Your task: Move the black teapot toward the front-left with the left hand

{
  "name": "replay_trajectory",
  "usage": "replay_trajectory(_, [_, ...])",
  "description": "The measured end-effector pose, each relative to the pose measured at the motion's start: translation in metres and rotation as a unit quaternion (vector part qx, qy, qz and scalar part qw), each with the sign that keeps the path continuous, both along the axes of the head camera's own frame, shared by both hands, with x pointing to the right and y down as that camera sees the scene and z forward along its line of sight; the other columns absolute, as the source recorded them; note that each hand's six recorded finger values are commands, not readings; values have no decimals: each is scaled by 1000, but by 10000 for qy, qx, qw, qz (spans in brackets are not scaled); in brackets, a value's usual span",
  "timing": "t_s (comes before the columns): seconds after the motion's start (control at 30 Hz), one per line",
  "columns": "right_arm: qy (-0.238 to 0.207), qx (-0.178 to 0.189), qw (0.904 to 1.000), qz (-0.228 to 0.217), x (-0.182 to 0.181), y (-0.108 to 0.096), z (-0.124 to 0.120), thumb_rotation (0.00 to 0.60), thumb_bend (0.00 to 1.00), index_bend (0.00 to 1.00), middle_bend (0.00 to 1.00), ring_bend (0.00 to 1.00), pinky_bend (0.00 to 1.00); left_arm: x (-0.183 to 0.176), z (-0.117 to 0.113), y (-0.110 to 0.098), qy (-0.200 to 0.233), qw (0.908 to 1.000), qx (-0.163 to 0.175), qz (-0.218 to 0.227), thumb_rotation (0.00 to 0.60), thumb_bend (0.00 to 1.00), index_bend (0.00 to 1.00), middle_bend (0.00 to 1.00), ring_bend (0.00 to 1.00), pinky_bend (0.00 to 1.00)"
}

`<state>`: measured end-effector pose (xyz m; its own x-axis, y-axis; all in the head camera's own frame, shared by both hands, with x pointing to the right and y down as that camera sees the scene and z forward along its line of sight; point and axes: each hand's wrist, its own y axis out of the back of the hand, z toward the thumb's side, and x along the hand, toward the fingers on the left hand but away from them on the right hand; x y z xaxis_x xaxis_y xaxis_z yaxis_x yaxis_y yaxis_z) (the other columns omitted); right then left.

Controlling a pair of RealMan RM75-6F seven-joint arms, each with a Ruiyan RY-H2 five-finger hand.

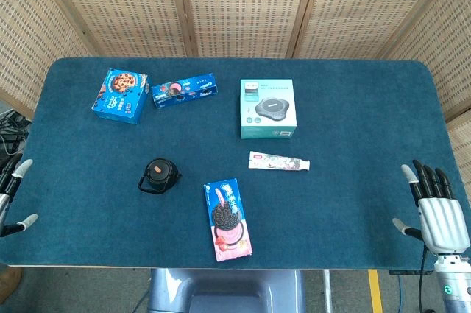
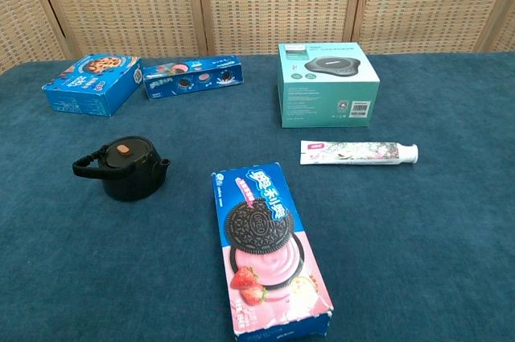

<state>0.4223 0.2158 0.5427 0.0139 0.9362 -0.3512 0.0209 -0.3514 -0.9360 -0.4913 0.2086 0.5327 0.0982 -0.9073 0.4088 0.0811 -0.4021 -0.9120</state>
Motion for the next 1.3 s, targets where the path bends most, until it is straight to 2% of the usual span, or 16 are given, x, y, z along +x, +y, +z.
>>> replay_trajectory(0.13, [-30,-10,10000,23,1,0,-1,600,0,0,0,0,0,2,-1,1,9,10000,2,29,600,0,0,0,0,0])
replay_trajectory(0.33, [-53,-9,9999,92,4,-1,-2,600,0,0,0,0,0,18,12,1,131,9994,-274,184,600,0,0,0,0,0])
replay_trajectory(0.53, [-54,-32,9999,133,5,-3,0,600,0,0,0,0,0,53,35,-5,372,9947,-829,482,600,0,0,0,0,0])
replay_trajectory(0.7, [-51,-67,9999,151,7,-3,1,600,0,0,0,0,0,95,57,-13,673,9862,-1273,816,600,0,3,1,3,0])
replay_trajectory(0.83, [-113,-76,9997,206,10,-4,1,600,0,0,0,0,0,131,79,-13,901,9775,-1610,1018,600,0,122,65,64,0])
replay_trajectory(1.1, [-172,-69,9996,232,11,-5,0,600,0,0,0,0,0,172,102,-21,985,9747,-1734,1013,600,0,225,119,110,0])
replay_trajectory(1.3, [-198,-80,9995,237,12,-6,0,600,0,0,0,0,0,183,107,-22,1025,9717,-1865,1023,600,0,231,140,138,0])
